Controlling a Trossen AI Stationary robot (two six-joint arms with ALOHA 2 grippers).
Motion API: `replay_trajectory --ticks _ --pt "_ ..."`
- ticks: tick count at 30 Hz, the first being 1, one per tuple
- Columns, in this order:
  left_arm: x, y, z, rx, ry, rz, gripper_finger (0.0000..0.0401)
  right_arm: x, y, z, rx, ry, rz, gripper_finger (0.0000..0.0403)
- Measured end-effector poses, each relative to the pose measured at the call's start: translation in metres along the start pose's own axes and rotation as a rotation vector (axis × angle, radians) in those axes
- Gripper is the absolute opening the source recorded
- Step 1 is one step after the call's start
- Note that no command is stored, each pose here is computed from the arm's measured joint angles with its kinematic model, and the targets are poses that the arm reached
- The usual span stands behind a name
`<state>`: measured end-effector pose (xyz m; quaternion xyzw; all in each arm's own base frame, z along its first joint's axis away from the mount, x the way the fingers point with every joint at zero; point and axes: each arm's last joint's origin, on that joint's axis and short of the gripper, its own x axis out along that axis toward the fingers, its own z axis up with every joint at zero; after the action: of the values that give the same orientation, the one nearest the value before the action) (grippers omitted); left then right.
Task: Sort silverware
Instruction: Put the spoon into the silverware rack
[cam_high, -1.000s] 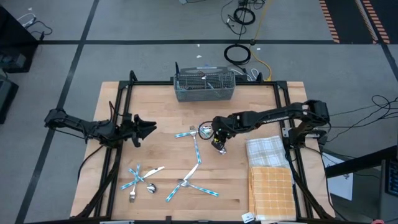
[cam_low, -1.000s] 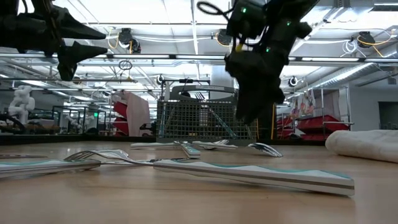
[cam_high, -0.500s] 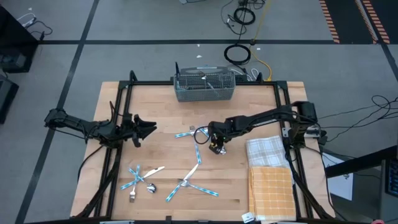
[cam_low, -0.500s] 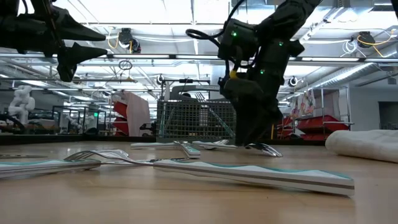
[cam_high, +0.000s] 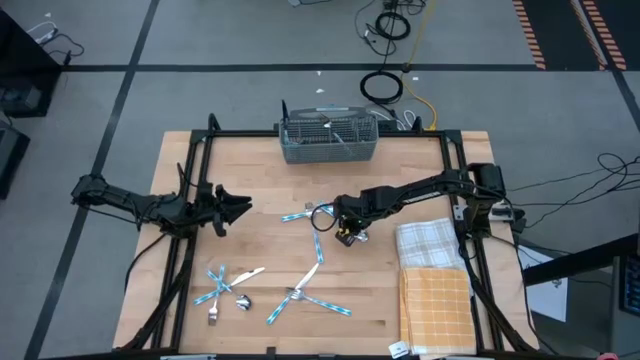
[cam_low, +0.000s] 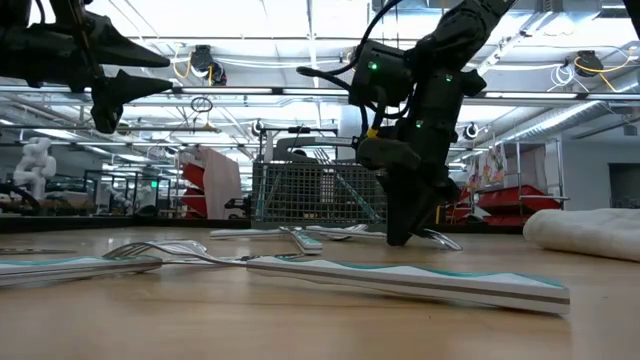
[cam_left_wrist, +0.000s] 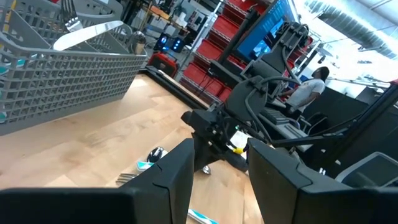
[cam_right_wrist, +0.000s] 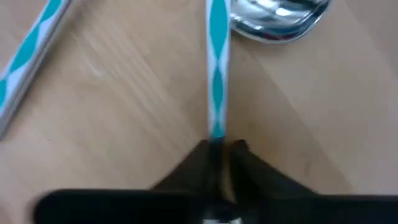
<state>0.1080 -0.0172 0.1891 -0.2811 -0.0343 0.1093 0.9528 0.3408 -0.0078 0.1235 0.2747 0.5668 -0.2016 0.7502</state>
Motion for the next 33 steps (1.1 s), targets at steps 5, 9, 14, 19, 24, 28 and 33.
replay_trajectory --ticks 5,9,14,19,24,28,33 --pt "0.0 0.0 0.0 0.0 0.0 0.0 0.0152 -0.006 0.002 0.0 0.038 -0.008 0.027 0.0009" --pt "0.0 0.0 0.0 -0.001 0.0 0.0 0.0152 -0.015 0.003 0.0 0.046 -0.022 0.056 0.0003" --pt "0.0 0.0 0.0 -0.003 0.0 0.0 0.0152 -0.038 0.006 0.002 0.066 -0.076 0.114 0.0001" --pt "0.0 0.0 0.0 -0.001 0.0 0.0 0.0152 -0.068 0.007 0.004 0.074 -0.179 0.145 0.0001" --pt "0.0 0.0 0.0 0.0 -0.01 0.01 0.0152 -0.107 0.002 0.003 0.098 -0.337 0.121 0.0" --pt "0.0 0.0 0.001 -0.003 -0.012 0.007 0.0152 -0.137 -0.013 0.001 0.12 -0.427 0.061 0.0" --pt "0.0 -0.002 0.004 -0.027 -0.045 -0.017 0.0152 -0.165 -0.045 -0.011 0.156 -0.415 -0.082 0.0"
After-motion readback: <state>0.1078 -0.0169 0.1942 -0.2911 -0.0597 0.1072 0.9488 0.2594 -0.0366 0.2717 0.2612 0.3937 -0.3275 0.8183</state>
